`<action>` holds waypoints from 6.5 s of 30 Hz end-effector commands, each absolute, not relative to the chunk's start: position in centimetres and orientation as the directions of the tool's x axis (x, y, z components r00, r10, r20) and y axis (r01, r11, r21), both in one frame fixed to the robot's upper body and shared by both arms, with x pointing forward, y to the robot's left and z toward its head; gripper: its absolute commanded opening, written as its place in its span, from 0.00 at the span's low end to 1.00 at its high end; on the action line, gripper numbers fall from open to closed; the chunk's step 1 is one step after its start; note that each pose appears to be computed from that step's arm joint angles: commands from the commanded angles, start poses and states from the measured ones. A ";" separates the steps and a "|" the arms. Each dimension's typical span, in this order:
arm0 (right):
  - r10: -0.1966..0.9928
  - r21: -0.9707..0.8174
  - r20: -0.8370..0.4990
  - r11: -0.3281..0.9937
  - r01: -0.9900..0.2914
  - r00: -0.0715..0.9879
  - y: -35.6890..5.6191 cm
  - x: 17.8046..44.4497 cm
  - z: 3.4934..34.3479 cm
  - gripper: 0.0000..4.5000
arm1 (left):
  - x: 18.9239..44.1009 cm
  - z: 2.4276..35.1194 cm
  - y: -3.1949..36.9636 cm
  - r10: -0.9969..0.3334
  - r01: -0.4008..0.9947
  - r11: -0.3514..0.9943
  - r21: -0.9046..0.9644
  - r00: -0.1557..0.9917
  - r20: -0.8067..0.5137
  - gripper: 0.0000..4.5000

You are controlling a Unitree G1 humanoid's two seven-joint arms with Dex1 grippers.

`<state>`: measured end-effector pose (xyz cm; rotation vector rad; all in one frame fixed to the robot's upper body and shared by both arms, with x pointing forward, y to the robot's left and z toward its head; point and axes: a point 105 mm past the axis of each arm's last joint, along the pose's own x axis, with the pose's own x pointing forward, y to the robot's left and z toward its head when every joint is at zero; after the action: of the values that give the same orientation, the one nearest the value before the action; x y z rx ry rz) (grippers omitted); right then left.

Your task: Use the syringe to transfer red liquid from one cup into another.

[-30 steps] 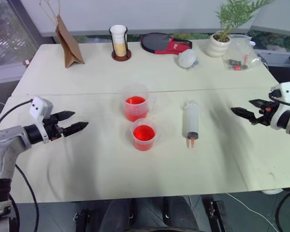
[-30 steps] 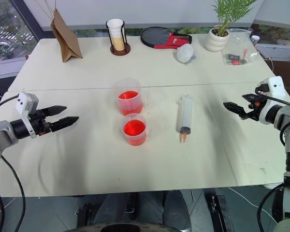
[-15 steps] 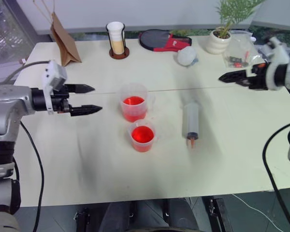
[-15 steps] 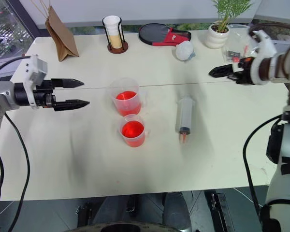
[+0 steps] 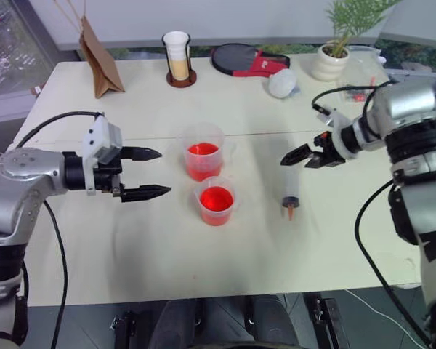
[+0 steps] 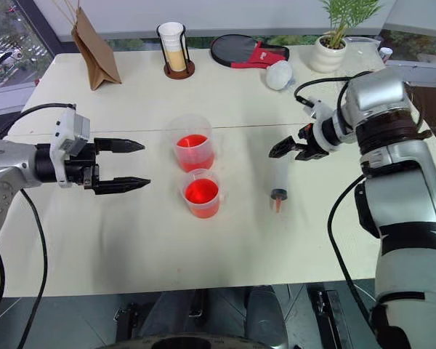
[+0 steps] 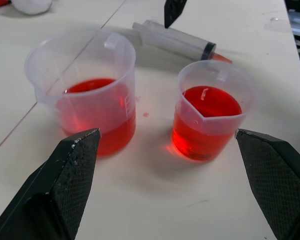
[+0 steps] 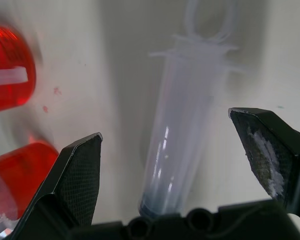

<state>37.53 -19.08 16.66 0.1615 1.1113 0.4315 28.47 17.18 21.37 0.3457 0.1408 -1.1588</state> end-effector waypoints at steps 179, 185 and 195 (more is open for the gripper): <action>0.877 0.053 0.258 0.406 -0.912 0.405 -3.5 27.6 24.2 0.31 | 34.7 34.9 8.4 -0.997 0.927 0.067 0.370 0.053 0.049 0.80; 0.874 0.047 0.257 0.414 -0.909 0.411 -3.5 27.6 24.1 0.31 | 34.4 34.7 8.2 -0.999 0.932 0.033 0.361 0.019 0.041 0.19; 0.871 0.047 0.259 0.419 -0.907 0.417 -3.6 27.8 24.0 0.31 | 33.9 34.5 8.0 -1.000 0.935 0.012 0.354 0.001 0.031 0.02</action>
<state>29.04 -4.37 23.13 0.2044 -0.1578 1.0575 34.38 7.61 33.25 0.2421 -0.2605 -1.5674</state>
